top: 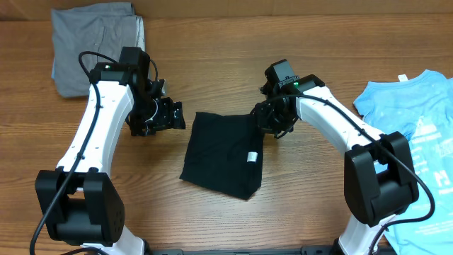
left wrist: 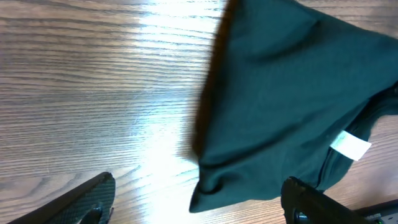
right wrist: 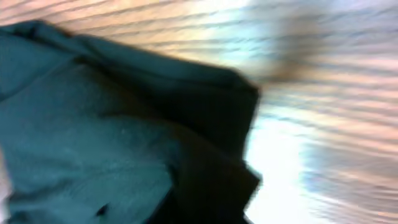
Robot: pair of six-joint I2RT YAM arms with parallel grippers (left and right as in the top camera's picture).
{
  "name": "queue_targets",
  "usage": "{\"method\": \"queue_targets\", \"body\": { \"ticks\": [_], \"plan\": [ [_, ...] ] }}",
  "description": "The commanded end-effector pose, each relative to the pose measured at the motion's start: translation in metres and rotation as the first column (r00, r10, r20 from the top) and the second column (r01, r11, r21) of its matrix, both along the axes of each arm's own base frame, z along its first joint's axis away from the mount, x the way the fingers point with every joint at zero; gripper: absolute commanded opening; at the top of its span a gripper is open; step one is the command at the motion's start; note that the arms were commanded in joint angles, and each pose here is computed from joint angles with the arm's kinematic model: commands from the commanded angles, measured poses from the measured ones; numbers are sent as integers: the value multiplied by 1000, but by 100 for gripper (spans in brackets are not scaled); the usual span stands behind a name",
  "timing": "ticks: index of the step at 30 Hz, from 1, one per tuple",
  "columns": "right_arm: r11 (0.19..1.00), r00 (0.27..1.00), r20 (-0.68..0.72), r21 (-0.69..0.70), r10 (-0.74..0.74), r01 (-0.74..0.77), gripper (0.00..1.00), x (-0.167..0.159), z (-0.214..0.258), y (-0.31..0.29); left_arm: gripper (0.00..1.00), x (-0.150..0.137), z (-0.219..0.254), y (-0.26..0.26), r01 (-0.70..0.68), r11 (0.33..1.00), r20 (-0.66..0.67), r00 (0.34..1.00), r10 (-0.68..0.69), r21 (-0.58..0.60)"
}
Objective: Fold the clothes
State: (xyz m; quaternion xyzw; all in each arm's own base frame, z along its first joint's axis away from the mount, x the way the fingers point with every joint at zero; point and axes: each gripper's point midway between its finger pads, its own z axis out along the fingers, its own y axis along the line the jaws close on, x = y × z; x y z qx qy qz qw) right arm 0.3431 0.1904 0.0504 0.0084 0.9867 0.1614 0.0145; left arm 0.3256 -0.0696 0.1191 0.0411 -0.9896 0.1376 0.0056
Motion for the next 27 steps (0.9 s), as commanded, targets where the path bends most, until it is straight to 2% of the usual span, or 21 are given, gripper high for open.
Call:
{"method": "queue_targets", "body": {
  "ticks": [1,7,11,12,16,18,19,21,24,26,27],
  "plan": [
    [985,998,47,-167,-44,51,23,10,-12,-30,89,0,2,2,-9,1000,7,1000,9,2],
    [935,991,86,-334,-99,123,37,17,-14,-73,90,0,2,2,-9,1000,6,1000,9,2],
    [900,980,68,-388,-188,199,37,14,-13,-101,91,0,2,2,-9,1000,7,1000,9,2],
    [892,975,57,-395,-216,221,36,12,-11,-106,91,0,2,2,-9,1000,7,1000,9,2],
    [868,953,-9,-417,-303,271,20,3,10,-123,92,0,2,2,-9,1000,7,1000,9,2],
    [885,948,-55,-379,-315,272,5,-2,26,-117,93,0,2,2,-9,1000,9,1000,9,2],
    [898,947,-75,-349,-312,268,4,-5,35,-111,93,1,2,2,-9,1000,11,1000,9,1],
    [944,959,-112,-239,-260,228,4,-8,49,-89,93,2,2,2,-10,1000,14,1000,10,1],
    [997,984,-168,43,-57,65,8,-22,68,-34,94,4,2,1,-10,1000,23,1000,10,0],
    [992,983,-178,129,32,-9,15,-32,70,-12,94,5,2,1,-10,1000,29,1000,10,0],
    [992,983,-180,126,47,-24,19,-35,67,-7,94,6,2,1,-10,1000,31,999,10,-1]
  ]
}}
